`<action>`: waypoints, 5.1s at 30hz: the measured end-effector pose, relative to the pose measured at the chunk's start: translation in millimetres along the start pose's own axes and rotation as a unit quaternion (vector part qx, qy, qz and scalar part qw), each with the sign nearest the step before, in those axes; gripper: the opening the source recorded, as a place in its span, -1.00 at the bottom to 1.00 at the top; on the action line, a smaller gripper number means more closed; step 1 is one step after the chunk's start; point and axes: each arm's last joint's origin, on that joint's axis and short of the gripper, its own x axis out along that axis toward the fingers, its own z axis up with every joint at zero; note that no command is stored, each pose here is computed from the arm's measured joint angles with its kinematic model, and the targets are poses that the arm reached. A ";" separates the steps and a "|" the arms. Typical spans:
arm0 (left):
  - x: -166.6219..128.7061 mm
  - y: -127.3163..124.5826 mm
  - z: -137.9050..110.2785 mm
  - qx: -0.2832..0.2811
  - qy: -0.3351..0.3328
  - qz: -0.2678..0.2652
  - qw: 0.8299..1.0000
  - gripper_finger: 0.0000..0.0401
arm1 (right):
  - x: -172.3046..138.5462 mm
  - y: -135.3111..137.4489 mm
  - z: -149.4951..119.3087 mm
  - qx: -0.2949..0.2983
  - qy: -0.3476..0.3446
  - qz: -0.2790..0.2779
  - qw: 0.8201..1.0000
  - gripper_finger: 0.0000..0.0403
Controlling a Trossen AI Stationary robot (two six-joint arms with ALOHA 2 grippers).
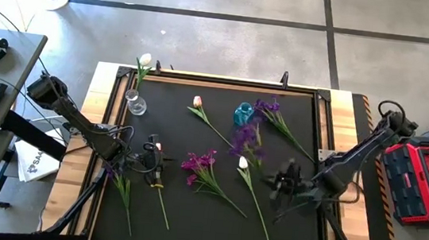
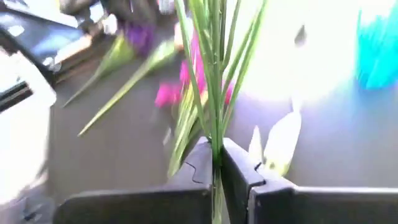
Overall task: Sort flowers into vase by color
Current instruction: Put the bottom right violet flowers into the blue vase, then put the bottom pink flower into the transparent vase
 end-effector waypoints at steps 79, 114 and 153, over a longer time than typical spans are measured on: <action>-28.9 9.3 14.7 -0.037 0.164 0.081 0.982 -0.99 | 49.8 -103.5 57.2 -0.059 0.029 0.019 0.998 -0.25; 28.6 -13.4 -22.7 -0.403 0.369 0.213 0.810 -0.22 | 123.4 -32.3 -12.8 -0.201 0.061 0.005 0.978 -0.18; -136.7 139.9 80.4 -0.012 -0.104 0.396 0.912 -1.00 | 118.3 -12.8 12.4 -0.234 -0.088 0.030 0.968 -0.22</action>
